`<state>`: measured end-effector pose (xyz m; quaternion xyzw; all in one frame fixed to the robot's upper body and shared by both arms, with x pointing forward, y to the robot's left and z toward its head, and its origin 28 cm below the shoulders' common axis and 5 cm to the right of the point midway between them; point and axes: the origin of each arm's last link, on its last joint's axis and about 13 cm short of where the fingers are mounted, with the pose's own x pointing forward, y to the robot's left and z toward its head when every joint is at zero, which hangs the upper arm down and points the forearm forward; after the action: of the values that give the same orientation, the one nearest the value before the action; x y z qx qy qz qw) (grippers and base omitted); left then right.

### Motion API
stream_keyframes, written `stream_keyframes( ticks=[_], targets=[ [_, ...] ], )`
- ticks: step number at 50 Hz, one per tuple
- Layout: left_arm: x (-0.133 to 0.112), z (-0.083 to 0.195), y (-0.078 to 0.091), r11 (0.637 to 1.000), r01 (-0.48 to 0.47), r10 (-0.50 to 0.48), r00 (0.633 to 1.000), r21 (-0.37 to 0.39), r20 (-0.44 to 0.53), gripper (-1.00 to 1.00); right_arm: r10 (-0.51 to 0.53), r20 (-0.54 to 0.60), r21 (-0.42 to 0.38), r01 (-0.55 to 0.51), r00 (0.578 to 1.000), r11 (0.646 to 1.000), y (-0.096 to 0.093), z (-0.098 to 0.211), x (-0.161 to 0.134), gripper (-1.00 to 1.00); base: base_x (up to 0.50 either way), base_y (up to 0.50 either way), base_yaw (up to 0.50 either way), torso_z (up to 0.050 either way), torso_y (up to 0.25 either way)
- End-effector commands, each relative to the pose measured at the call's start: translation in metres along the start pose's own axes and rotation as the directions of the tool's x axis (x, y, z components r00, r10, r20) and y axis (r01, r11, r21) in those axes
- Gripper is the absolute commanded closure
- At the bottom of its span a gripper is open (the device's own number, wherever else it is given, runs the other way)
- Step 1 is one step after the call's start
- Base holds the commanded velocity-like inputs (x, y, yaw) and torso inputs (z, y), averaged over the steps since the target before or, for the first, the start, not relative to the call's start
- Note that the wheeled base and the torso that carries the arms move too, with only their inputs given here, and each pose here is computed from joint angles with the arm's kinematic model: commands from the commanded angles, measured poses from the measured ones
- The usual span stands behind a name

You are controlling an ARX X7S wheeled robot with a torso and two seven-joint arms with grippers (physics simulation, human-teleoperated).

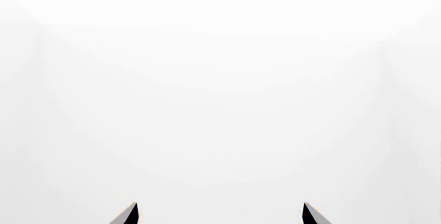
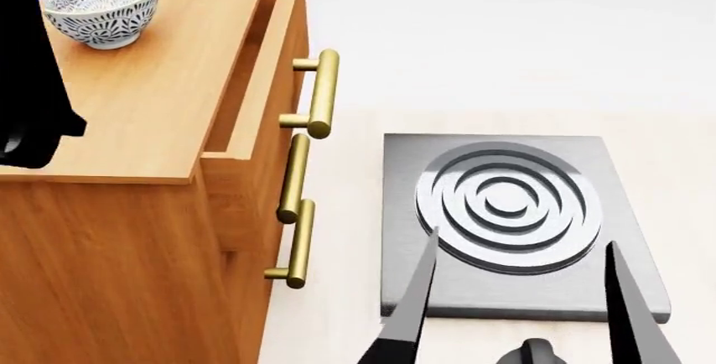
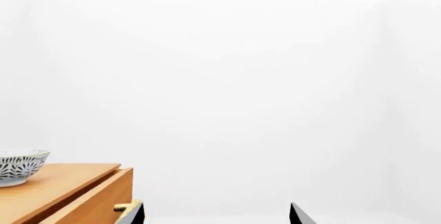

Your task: Pick the akita bowl on the wooden cabinet and place it on the plate.

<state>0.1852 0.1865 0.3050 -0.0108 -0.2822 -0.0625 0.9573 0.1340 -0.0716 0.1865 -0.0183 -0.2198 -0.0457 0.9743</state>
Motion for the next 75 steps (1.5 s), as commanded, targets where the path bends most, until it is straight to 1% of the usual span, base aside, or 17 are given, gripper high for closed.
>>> stream_keyframes(
  ticks=[1, 3, 7, 17, 19, 26, 30, 34, 38, 39, 42, 50, 52, 63, 67, 69, 75],
  targets=[
    [0.026, 0.009, -0.002, 0.999, 0.027, -0.026, 0.999, 0.03, -0.02, -1.0, -0.052, -0.034, -0.018, 0.051, 0.998, 0.999, -0.001, 0.003, 0.004, -1.0, 0.0, 0.0, 0.0, 0.0, 0.0],
    [0.032, 0.01, -0.002, 0.999, 0.031, -0.03, 0.999, 0.045, -0.025, -1.0, -0.048, -0.041, -0.025, 0.047, 0.998, 0.999, -0.001, 0.003, 0.004, -1.0, 0.0, 0.0, 0.0, 0.0, 0.0],
    [0.04, 0.013, -0.001, 0.999, 0.045, -0.044, 0.998, 0.0, -0.049, -1.0, -0.038, -0.027, -0.062, 0.036, 0.999, 0.997, 0.0, 0.001, 0.006, -1.0, 0.0, 0.0, 0.0, 0.0, 0.0],
    [0.062, 0.012, 0.001, 0.999, 0.026, -0.022, 0.995, 0.043, -0.1, -1.0, -0.001, -0.03, -0.03, 0.0, 1.0, 1.0, 0.001, 0.002, 0.005, -1.0, 0.0, 0.0, 0.0, 0.0, 0.0],
    [0.067, 0.014, 0.003, 1.0, 0.023, -0.024, 0.991, -0.016, -0.131, -1.0, -0.004, -0.041, -0.038, 0.002, 0.999, 0.999, 0.001, 0.001, 0.006, -1.0, 0.0, 0.0, 0.0, 0.0, 0.0],
    [0.085, 0.02, 0.004, 0.999, 0.037, -0.034, 0.978, 0.011, -0.206, -1.0, -0.044, -0.042, -0.013, 0.044, 0.998, 0.999, -0.001, 0.0, 0.008, -1.0, 0.0, 0.0, 0.0, 0.0, 0.0],
    [0.095, 0.03, 0.005, 0.999, 0.01, -0.002, 0.983, 0.045, -0.183, -1.0, -0.041, -0.036, -0.005, 0.041, 0.999, 0.999, -0.002, 0.001, 0.008, -1.0, 0.0, 0.0, 0.0, 0.0, 0.0],
    [0.114, 0.042, 0.008, 0.999, 0.033, -0.037, 0.979, -0.025, -0.201, -1.0, -0.039, -0.055, 0.014, 0.04, 0.998, 0.999, -0.003, 0.0, 0.008, -1.0, 0.0, 0.0, 0.0, 0.0, 0.0],
    [0.127, 0.048, 0.008, 0.999, 0.041, -0.043, 0.98, -0.015, -0.196, -1.0, -0.056, -0.047, 0.007, 0.056, 0.997, 0.998, -0.004, 0.002, 0.008, -1.0, 0.0, 0.0, 0.0, 0.0, 0.0],
    [0.133, 0.051, 0.008, 0.994, 0.078, -0.091, 0.978, -0.073, -0.188, -1.0, -0.057, -0.059, 0.017, 0.058, 0.997, 0.998, -0.005, 0.001, 0.008, -1.0, 0.0, 0.0, 0.0, 0.0, 0.0],
    [0.142, 0.055, 0.01, 0.992, 0.088, -0.108, 0.968, -0.096, -0.228, -1.0, -0.065, -0.055, 0.003, 0.065, 0.996, 0.998, -0.005, 0.001, 0.008, -1.0, 0.0, 0.0, 0.0, 0.0, 0.0],
    [0.159, 0.058, 0.014, 0.994, 0.081, -0.099, 0.951, -0.073, -0.294, -1.0, -0.049, -0.067, -0.025, 0.048, 0.997, 0.999, -0.006, 0.0, 0.009, -1.0, 0.0, 0.0, 0.0, 0.0, 0.0],
    [0.164, 0.06, 0.014, 0.994, 0.082, -0.1, 0.948, -0.072, -0.303, -1.0, -0.002, -0.043, -0.003, 0.002, 0.999, 1.0, -0.006, 0.001, 0.007, -1.0, 0.0, 0.0, 0.0, 0.0, 0.0],
    [0.189, 0.064, 0.016, 0.992, 0.09, -0.117, 0.922, -0.09, -0.368, -1.0, -0.015, -0.052, -0.012, 0.015, 0.999, 1.0, -0.006, 0.002, 0.006, -1.0, 0.0, 0.0, 0.0, 0.0, 0.0],
    [0.197, 0.064, 0.02, 0.997, 0.072, -0.083, 0.914, -0.043, -0.397, -1.0, -0.01, -0.05, -0.011, 0.009, 0.999, 1.0, -0.006, 0.002, 0.006, -1.0, 0.0, 0.0, 0.0, 0.0, 0.0],
    [0.202, 0.069, 0.022, 0.998, 0.06, -0.058, 0.929, -0.007, -0.365, -1.0, -0.001, -0.048, -0.004, 0.001, 0.999, 1.0, -0.005, 0.002, 0.006, -1.0, 0.0, 0.0, 0.0, 0.0, 0.0],
    [0.212, 0.073, 0.024, 0.999, 0.046, -0.046, 0.922, -0.007, -0.383, -1.0, 0.009, -0.041, 0.003, -0.009, 0.999, 1.0, -0.005, 0.002, 0.005, -1.0, 0.0, 0.0, 0.0, 0.0, 0.0]
  ],
)
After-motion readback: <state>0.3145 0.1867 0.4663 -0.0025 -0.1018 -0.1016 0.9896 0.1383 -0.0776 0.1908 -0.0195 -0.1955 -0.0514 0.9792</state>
